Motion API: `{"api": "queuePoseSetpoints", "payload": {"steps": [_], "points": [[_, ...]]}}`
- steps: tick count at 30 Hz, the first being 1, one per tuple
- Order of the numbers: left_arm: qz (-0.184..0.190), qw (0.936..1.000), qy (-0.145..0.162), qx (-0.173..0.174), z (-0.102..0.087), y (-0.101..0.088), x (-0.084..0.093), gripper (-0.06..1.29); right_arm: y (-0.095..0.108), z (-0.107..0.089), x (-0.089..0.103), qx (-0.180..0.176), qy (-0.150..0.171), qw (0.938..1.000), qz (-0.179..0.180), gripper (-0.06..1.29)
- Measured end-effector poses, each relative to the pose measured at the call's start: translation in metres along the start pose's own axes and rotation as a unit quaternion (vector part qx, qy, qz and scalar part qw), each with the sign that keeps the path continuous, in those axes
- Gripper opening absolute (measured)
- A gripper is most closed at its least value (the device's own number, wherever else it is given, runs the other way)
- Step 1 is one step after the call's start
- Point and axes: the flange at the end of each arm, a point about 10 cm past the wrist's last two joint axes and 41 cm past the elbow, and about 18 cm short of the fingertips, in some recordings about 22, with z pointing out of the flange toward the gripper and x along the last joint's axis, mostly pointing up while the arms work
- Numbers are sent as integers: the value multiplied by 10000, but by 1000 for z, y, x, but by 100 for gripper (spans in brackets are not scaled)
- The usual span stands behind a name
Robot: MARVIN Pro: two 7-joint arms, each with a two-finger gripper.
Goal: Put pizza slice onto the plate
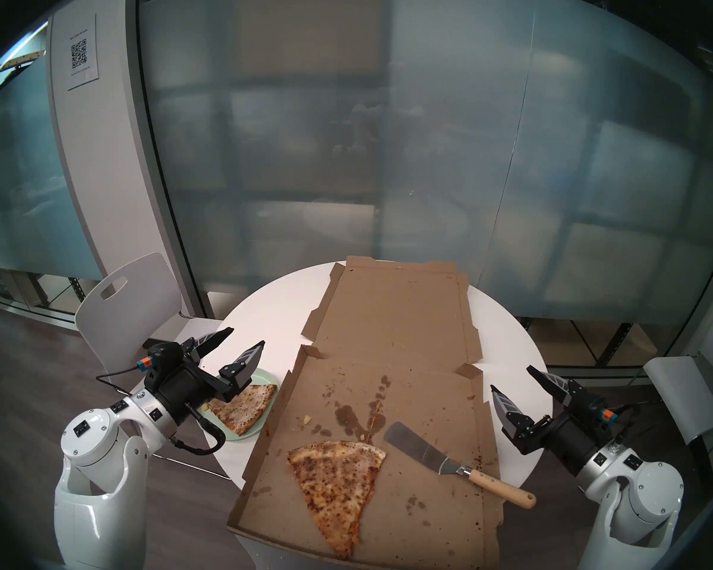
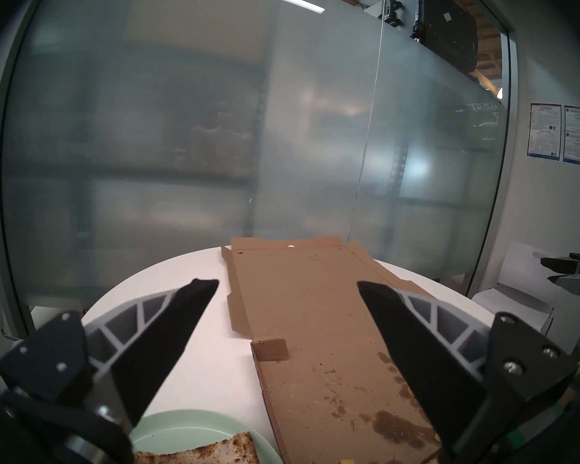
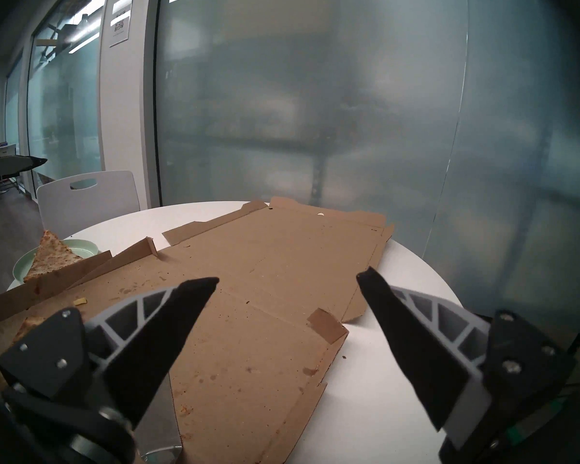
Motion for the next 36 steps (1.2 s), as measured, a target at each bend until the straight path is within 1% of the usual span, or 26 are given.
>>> {"api": "queuePoseSetpoints", "payload": {"steps": [5,14,36], "points": [[1,10000,-1,-30,0,1,0,118,-1,1,0,99,-53,9999,44,119],[5,10000,-2,-67,-1,1,0,118,-2,1,1,165,-79,9998,61,119],[13,10000,-5,-78,-1,0,0,118,-1,1,2,162,-48,9999,14,119]]}}
